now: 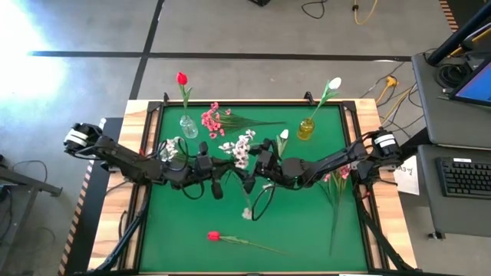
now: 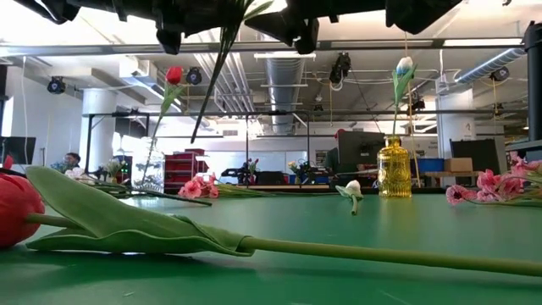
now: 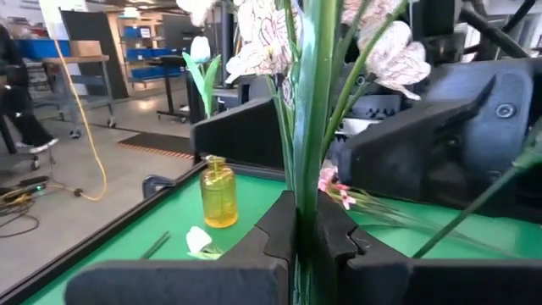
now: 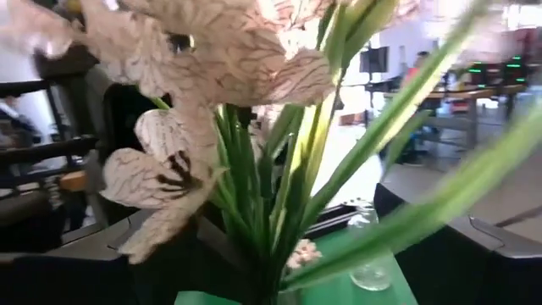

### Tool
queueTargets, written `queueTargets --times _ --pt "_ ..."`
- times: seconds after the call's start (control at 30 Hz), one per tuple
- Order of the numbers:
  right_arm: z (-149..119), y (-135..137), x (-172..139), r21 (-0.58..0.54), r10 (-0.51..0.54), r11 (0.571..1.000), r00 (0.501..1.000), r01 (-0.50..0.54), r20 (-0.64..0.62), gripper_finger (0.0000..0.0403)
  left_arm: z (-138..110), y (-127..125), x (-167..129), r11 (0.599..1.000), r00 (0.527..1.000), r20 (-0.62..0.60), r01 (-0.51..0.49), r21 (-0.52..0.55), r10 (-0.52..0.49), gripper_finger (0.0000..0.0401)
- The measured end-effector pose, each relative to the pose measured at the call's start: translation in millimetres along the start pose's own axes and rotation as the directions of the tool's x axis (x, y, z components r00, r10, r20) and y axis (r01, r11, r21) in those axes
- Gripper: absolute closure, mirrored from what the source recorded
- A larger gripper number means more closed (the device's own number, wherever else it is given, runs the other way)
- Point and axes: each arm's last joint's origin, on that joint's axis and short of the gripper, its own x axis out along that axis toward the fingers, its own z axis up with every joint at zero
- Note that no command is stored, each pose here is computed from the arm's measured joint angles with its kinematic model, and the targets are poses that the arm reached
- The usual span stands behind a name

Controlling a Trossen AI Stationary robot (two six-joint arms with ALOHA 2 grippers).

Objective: Sort flowers into vase by color
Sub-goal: Put the bottom white flowers into the yellow vase

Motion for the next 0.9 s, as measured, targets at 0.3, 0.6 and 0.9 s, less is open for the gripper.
queueTargets --times 0.3,0.6,0.9 --pt "1 2 0 0.001 0.056 0.998 0.998 -0.056 0.001 0.0203 0 0 0 1.000 1.000 -0.001 0.006 -0.025 -0.006 0.0390" --pt "4 1 -1 0.004 0.056 0.998 0.998 -0.056 -0.028 0.0343 -2 1 -2 1.000 0.999 -0.038 0.018 -0.024 -0.019 0.0284" --pt "21 -3 -9 -0.014 0.050 0.999 0.993 -0.052 -0.103 0.0385 2 9 -12 1.000 0.994 -0.111 0.012 0.008 -0.011 0.0192"
